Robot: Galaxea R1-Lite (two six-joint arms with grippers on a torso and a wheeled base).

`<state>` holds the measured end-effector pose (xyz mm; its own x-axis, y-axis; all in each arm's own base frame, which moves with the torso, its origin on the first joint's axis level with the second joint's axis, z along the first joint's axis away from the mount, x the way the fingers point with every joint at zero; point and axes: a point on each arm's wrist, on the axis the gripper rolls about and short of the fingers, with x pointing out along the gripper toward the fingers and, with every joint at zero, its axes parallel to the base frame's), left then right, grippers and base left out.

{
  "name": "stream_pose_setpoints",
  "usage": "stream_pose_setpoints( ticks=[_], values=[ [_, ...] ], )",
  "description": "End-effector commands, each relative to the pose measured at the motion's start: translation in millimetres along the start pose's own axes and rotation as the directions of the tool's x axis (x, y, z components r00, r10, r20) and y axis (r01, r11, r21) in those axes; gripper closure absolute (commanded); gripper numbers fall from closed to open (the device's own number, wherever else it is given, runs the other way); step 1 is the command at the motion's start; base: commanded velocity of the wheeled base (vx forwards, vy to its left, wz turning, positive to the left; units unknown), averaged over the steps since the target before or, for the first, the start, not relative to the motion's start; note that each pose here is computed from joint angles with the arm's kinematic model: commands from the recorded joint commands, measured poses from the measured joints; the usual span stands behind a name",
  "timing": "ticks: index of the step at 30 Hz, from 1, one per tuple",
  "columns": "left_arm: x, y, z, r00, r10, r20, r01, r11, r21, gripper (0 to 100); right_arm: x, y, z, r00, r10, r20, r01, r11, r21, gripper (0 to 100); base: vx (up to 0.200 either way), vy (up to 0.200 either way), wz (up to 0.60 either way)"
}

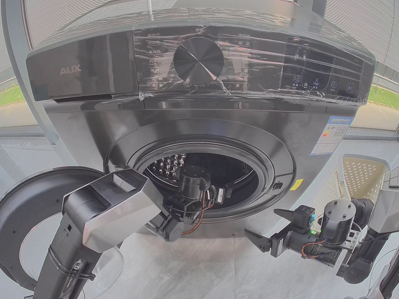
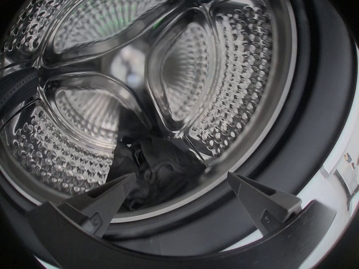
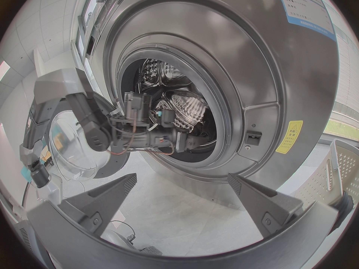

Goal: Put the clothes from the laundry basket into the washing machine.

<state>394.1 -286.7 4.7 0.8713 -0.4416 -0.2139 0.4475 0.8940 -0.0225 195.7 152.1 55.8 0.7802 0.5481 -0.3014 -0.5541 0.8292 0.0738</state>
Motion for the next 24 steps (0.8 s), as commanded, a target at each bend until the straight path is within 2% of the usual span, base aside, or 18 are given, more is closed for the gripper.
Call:
stream_pose_setpoints(
  ticks=[1, 7, 11, 13, 14, 15, 18, 19, 20, 24],
  values=[
    [-69.0, -37.0, 27.8, 0.995, -0.101, -0.022, 0.102, 0.995, 0.022, 0, -1.6, -0.3, 0.8, 1.0, -0.001, 0.003, 0.001, 1.0, 0.001, 0, 0.0, 0.0, 0.0],
    [-124.3, -46.4, 27.3, 0.984, -0.153, -0.086, 0.157, 0.987, 0.039, 0, -2.3, -0.4, -0.1, 1.0, -0.001, -0.002, 0.001, 1.0, 0.002, 0, 0.0, 0.0, 0.0],
    [-151.7, -47.3, 34.9, 0.982, -0.181, -0.054, 0.181, 0.983, 0.012, 0, -2.8, -0.4, -0.1, 1.0, -0.001, -0.002, 0.001, 1.0, 0.002, 0, 0.0, 0.0, 0.0],
    [-173.8, -47.4, 43.4, 0.979, -0.204, -0.018, 0.203, 0.979, -0.013, 0, -3.5, -0.9, -0.3, 1.0, -0.003, -0.003, 0.003, 1.0, 0.002, 0, 0.0, 0.0, 0.0],
    [-173.8, -47.4, 43.4, 0.979, -0.204, -0.018, 0.203, 0.979, -0.013, 0, -3.5, -0.9, -0.3, 1.0, -0.003, -0.003, 0.003, 1.0, 0.002, 0, 0.0, 0.0, 0.0],
    [-192.4, -46.8, 49.8, 0.975, -0.222, 0.007, 0.223, 0.974, -0.031, 0, -4.2, -0.5, 0.1, 1.0, -0.001, -0.002, 0.001, 1.0, 0.002, 0, 0.0, 0.0, 0.0],
    [-212.3, -45.7, 57.7, 0.969, -0.243, 0.036, 0.244, 0.969, -0.047, 0, -5.7, -0.7, 2.6, 1.0, -0.002, 0.009, 0.002, 1.0, 0.003, 0, 0.0, 0.0, 0.0],
    [-231.0, -43.9, 63.9, 0.964, -0.261, 0.057, 0.264, 0.962, -0.063, 0, -5.9, -0.7, 2.9, 1.0, -0.002, 0.011, 0.002, 1.0, 0.003, 0, 0.0, 0.0, 0.0],
    [-233.7, -43.2, 64.1, 0.963, -0.262, 0.057, 0.266, 0.962, -0.066, 0, -5.9, -0.7, 2.9, 1.0, -0.002, 0.011, 0.002, 1.0, 0.003, 0, 0.0, 0.0, 0.0],
    [-269.4, -24.8, 70.7, 0.964, -0.254, 0.083, 0.261, 0.962, -0.078, 0, -12.4, -2.9, 2.5, 1.0, -0.009, 0.007, 0.009, 1.0, 0.005, 0, 0.0, 0.0, 0.0]
  ],
)
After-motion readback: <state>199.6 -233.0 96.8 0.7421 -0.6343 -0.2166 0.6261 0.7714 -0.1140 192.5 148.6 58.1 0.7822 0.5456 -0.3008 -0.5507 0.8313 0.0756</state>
